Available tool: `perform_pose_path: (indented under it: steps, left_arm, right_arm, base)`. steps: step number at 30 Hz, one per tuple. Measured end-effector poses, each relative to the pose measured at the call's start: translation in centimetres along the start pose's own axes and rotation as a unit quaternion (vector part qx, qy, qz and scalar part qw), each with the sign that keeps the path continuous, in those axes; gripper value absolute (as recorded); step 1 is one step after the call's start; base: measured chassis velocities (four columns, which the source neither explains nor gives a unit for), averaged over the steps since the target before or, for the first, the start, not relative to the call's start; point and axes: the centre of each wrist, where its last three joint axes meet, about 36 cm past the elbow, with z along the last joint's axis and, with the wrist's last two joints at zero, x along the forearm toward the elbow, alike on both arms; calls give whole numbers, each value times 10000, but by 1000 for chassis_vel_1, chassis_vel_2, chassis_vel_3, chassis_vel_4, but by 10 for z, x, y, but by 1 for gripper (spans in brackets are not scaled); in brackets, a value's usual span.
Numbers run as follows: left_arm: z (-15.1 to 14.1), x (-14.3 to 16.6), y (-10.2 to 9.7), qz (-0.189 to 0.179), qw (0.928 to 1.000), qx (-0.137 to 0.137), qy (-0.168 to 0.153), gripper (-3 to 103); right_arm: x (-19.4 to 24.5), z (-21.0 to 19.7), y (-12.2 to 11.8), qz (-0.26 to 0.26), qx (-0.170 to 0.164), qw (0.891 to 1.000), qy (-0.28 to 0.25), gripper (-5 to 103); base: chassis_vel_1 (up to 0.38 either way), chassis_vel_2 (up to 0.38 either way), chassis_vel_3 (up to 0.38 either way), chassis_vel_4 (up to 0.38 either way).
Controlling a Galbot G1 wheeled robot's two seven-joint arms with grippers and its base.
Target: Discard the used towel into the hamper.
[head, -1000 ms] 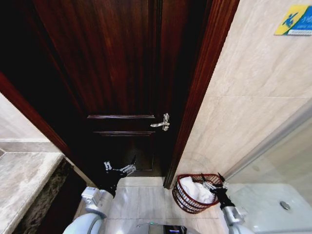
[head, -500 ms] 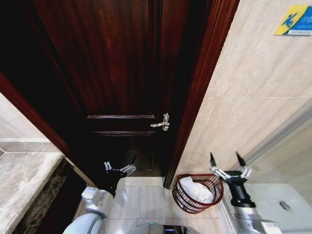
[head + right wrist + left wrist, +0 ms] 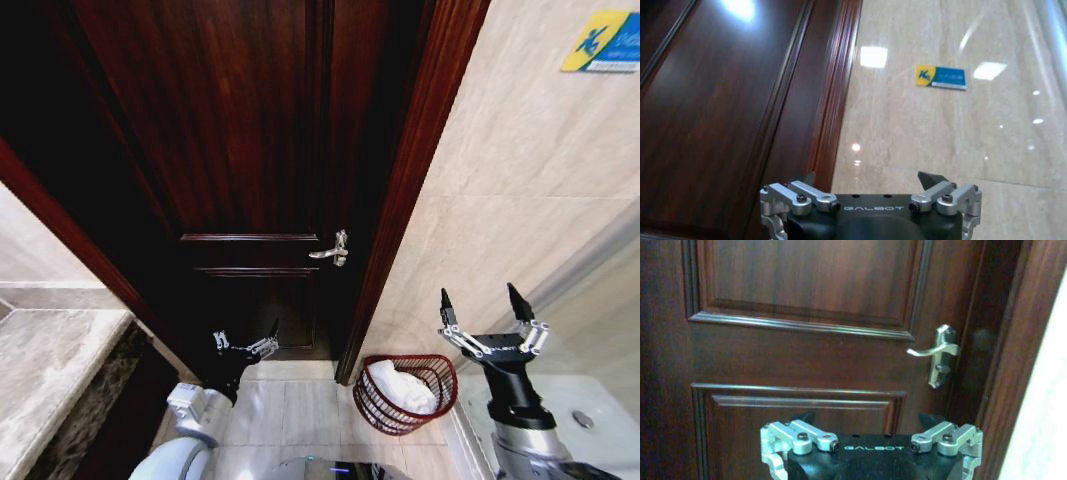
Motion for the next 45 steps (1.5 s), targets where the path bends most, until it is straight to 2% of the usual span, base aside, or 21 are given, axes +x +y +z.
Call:
perform_pose_path:
  steps: [19, 45]
  left_arm:
    - [0, 0, 0, 0, 10000, 0, 0, 100]
    - [0, 0, 0, 0, 10000, 0, 0, 100]
  right_arm:
    - [-10, 3, -3, 110, -24, 9998, -156, 100]
    - [-18, 18, -2, -53, -137, 9997, -194, 100]
  base:
    - [186, -185, -177, 178]
    - [136, -135, -131, 133]
